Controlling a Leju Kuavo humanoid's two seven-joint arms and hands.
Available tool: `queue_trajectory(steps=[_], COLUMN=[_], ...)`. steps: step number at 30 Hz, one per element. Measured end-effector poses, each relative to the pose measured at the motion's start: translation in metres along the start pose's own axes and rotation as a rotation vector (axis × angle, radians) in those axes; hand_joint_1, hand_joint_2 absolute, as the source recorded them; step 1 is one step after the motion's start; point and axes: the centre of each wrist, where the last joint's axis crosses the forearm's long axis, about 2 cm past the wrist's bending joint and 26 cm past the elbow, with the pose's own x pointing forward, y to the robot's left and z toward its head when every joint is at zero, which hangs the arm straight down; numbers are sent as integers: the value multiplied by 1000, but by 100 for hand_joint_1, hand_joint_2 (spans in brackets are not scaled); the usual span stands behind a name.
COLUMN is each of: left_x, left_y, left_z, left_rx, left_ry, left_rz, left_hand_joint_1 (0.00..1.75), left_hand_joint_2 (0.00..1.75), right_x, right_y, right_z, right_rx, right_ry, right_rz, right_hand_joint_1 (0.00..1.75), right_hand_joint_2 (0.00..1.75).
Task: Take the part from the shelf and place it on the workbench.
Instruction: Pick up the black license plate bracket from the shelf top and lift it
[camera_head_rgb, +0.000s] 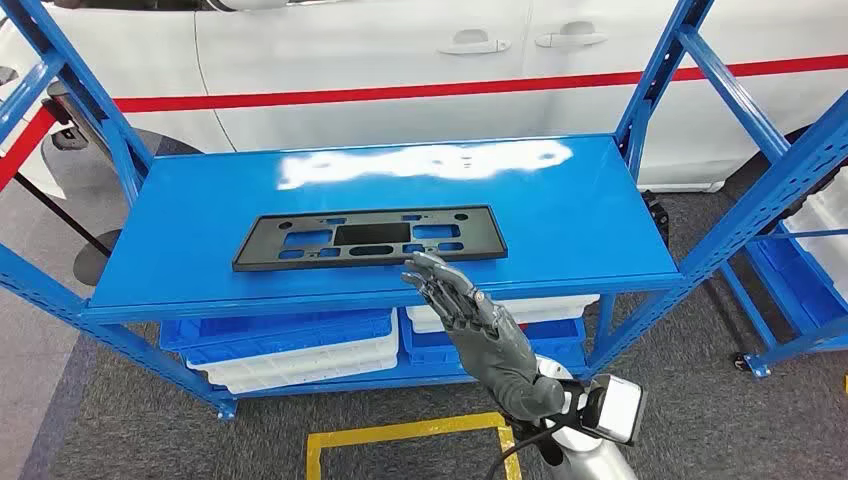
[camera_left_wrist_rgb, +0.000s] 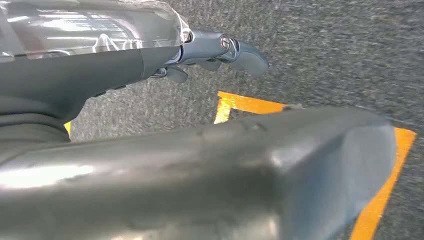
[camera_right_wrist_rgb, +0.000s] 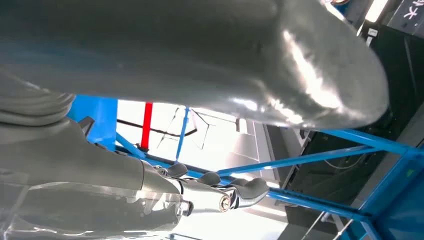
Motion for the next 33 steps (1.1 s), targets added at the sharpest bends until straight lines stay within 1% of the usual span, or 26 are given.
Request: queue_trajectory(steps=[8, 16, 23, 30, 33], left_x=[-5, -5, -6, -7, -9], left_y=[3, 1, 0, -4, -3], left_z=[2, 2, 2, 3, 4], left_rx=[7, -4, -7, -9, 6], left_ry=[13, 12, 14, 16, 34], left_rz=[-3, -11, -13, -20, -33], left_hand_joint_1=[0, 0, 0, 0, 0], left_hand_joint_2=[0, 0, 0, 0, 0], right_x=[-4, -6, -8, -9, -14], right_y=[5, 5, 4, 8, 11], right_z=[6, 8, 15, 23, 28], right_rx=[7, 6, 2, 7, 11], right_ry=[22, 30, 58, 82, 110], right_rz=[-22, -15, -13, 27, 36], right_hand_joint_1=[0, 0, 0, 0, 0], right_hand_joint_2=[0, 0, 0, 0, 0])
